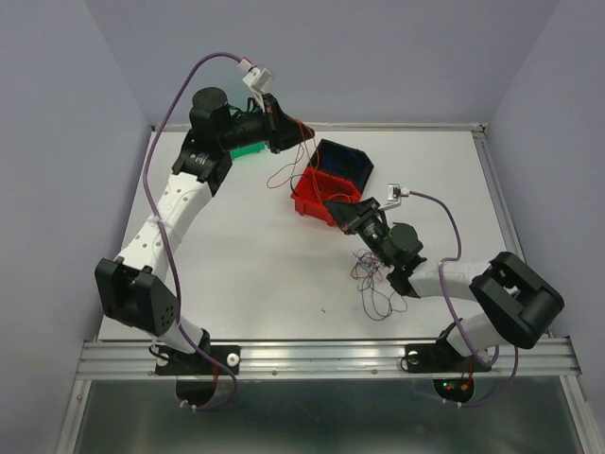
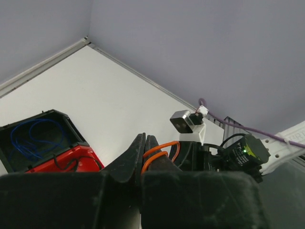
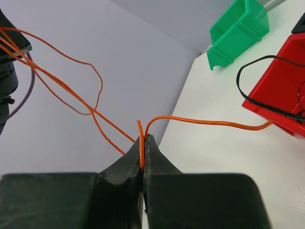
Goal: Untangle the cables
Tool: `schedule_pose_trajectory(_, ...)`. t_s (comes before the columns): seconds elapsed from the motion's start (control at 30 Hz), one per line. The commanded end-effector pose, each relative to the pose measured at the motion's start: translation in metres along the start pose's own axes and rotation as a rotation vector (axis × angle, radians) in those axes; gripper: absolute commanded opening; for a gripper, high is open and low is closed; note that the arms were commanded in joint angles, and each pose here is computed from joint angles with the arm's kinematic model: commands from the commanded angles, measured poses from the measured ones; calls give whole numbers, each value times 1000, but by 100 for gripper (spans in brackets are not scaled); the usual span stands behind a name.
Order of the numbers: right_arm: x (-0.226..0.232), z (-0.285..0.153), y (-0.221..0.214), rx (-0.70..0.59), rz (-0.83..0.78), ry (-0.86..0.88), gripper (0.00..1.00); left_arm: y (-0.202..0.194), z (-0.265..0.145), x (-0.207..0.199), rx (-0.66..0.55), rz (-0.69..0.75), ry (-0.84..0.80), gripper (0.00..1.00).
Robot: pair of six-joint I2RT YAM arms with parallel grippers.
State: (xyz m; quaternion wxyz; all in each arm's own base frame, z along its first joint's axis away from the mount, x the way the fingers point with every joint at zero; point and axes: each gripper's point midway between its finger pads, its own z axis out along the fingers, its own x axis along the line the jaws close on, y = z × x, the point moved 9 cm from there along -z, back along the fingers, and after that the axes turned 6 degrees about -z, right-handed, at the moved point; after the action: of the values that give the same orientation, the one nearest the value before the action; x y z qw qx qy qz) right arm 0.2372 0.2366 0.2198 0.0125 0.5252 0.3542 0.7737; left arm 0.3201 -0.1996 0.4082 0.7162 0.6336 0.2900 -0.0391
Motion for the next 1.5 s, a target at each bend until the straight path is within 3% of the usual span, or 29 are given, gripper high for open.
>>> schedule_pose_trajectory(0.0,-13,4,-10,26,-93,-45,6,57,-25,-36,-155,136,-97,0)
schedule_pose_trajectory(0.03,-11,3,-7,13,-109,-42,16,59,-28,-30,-162,165,-72,0)
schedule_pose_trajectory(0.07,-13,-1,-5,4,-145,-48,37,63,-35,-20,-179,181,-14,0)
schedule_pose_trajectory(0.1,-13,-4,-2,-19,-162,-60,45,66,-38,-15,-187,204,16,0)
schedule_pose_trajectory(0.23,0,-22,23,-123,-278,-42,66,70,-46,29,-110,328,165,0)
schedule_pose_trajectory(0.43,2,-42,37,-172,-394,-52,79,68,-67,85,-38,418,397,0)
schedule_pose_trajectory(0.7,1,-56,43,-201,-429,-57,80,80,-109,158,-33,470,626,0)
schedule_pose_trajectory(1.0,-2,-65,44,-215,-445,-63,80,96,-116,217,-53,448,640,0)
schedule_pose_trajectory(1.47,1,-74,46,-223,-448,-30,79,101,-117,298,-131,487,805,0)
